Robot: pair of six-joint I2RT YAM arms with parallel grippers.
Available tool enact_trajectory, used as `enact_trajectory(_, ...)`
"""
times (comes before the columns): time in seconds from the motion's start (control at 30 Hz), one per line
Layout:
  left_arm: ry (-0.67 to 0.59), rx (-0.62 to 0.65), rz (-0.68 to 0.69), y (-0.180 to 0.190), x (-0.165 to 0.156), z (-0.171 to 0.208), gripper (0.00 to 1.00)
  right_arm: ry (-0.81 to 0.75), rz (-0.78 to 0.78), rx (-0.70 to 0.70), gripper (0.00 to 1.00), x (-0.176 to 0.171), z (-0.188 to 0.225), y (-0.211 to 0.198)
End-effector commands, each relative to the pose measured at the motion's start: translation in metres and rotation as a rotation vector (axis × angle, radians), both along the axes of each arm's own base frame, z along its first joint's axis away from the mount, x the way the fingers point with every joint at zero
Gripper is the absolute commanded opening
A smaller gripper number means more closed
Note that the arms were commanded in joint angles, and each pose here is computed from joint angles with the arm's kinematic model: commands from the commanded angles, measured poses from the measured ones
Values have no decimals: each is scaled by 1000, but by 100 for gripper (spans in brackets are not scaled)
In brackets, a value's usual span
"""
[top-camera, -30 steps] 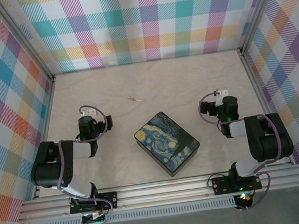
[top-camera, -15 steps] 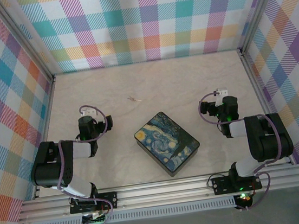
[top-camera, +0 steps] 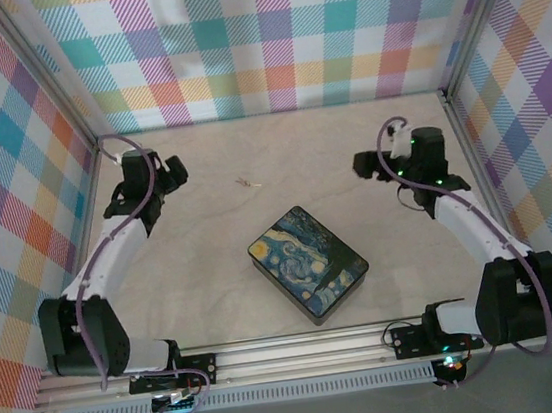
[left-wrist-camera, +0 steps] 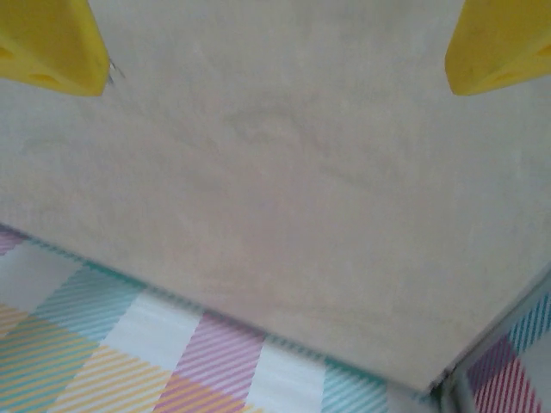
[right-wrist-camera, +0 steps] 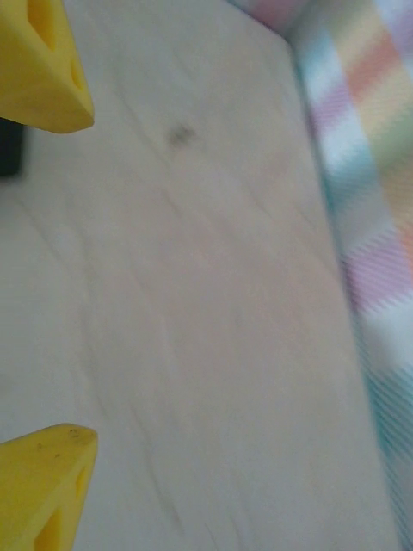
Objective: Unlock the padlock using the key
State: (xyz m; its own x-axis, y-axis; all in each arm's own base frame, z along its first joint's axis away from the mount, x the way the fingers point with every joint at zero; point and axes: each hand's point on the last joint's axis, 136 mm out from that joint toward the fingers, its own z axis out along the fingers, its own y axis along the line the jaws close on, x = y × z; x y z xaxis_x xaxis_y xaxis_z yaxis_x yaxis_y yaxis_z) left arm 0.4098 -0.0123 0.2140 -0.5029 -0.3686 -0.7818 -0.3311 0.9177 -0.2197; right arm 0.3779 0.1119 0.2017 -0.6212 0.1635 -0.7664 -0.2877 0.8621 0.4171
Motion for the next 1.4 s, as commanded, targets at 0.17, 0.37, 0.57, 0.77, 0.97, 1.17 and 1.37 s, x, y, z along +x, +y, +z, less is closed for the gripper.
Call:
enact_trajectory(0.17,392,-3,-100,-41,-121,-49,100,329,389,-11,95,-99,-49,94)
enact_trajectory(0.37,454,-5,-205,-58,-137,-64,100,406,408,-146,92,-114,-84,100)
enact_trajectory(0.57,416,-10,-232,-63,-130,-58,100,484,421,-232,85,-128,-118,109)
enact_trajectory(0.77,385,-38,-282,-76,-118,-45,100,543,243,-280,57,-117,-140,92)
enact_trajectory(0.97,412,-87,-445,-115,-123,-45,99,625,-63,-241,52,-104,-155,48)
enact_trajectory(1.17,459,-163,-586,-169,-133,-56,99,682,-368,-143,54,-105,-163,-15)
enact_trajectory(1.37,493,-232,-641,-213,-131,-73,99,697,-657,-52,58,-121,-160,-75)
